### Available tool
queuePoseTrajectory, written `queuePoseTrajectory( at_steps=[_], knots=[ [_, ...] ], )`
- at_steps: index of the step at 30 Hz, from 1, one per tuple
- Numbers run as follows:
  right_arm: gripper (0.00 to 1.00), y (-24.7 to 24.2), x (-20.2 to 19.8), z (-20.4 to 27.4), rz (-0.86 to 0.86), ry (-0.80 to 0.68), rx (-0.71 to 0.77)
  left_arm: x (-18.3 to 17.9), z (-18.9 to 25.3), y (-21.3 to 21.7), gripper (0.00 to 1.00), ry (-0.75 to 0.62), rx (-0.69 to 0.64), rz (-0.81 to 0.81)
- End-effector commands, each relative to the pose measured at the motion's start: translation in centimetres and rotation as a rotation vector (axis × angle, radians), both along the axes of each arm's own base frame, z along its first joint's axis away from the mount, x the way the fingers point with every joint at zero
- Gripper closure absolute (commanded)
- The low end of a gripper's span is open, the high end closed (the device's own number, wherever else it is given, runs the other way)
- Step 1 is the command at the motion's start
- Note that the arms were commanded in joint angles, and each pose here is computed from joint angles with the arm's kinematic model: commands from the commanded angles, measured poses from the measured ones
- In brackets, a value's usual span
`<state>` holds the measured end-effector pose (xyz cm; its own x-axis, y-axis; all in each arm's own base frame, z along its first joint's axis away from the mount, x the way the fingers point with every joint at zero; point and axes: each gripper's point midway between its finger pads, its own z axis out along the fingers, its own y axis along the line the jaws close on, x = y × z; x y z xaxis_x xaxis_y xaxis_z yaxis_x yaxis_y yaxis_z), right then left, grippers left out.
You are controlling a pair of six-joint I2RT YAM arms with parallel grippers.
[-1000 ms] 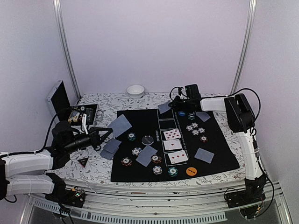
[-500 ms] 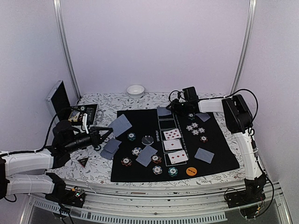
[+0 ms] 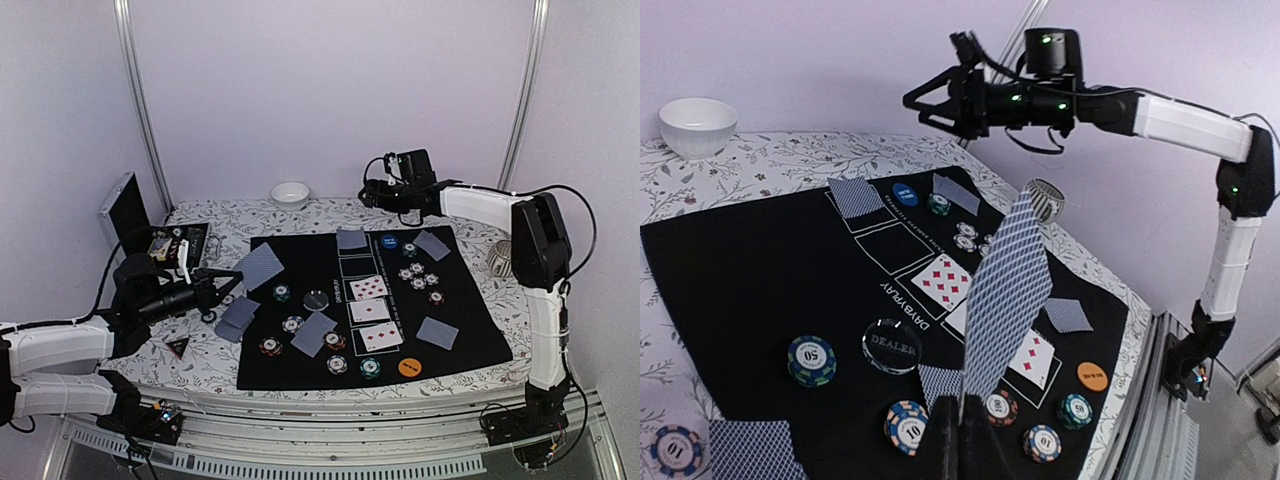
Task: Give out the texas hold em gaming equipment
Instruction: Place the poker card in the community card area.
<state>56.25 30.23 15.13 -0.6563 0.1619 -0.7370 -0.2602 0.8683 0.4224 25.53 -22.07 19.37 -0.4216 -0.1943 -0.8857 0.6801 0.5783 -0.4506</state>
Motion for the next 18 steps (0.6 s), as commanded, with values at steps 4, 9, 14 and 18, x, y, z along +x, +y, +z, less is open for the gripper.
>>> queuePoseTrajectory(
  at_steps=[4,9,14,18],
  knots=[
    [0.16,14.3,-20.2,13.5,0.909,-0.512,0.003,-0.5,1.6,-0.9,1.00,-0.067,0.016,-0.048],
    [0.16,17.7,-28.4,13.7,1.187,-0.452,0.135,-1.4,2.5,-1.7,1.00,-0.104,-0.006,-0.105],
    [0.17,19.4,-29.5,11.5,1.184,-0.361,0.134,-1.8,3.0,-2.0,1.00,-0.123,-0.009,-0.120],
    [0.24,20.0,-29.4,10.0,1.169,-0.320,0.117,-2.0,3.0,-2.0,1.00,-0.126,-0.009,-0.122]
  ],
)
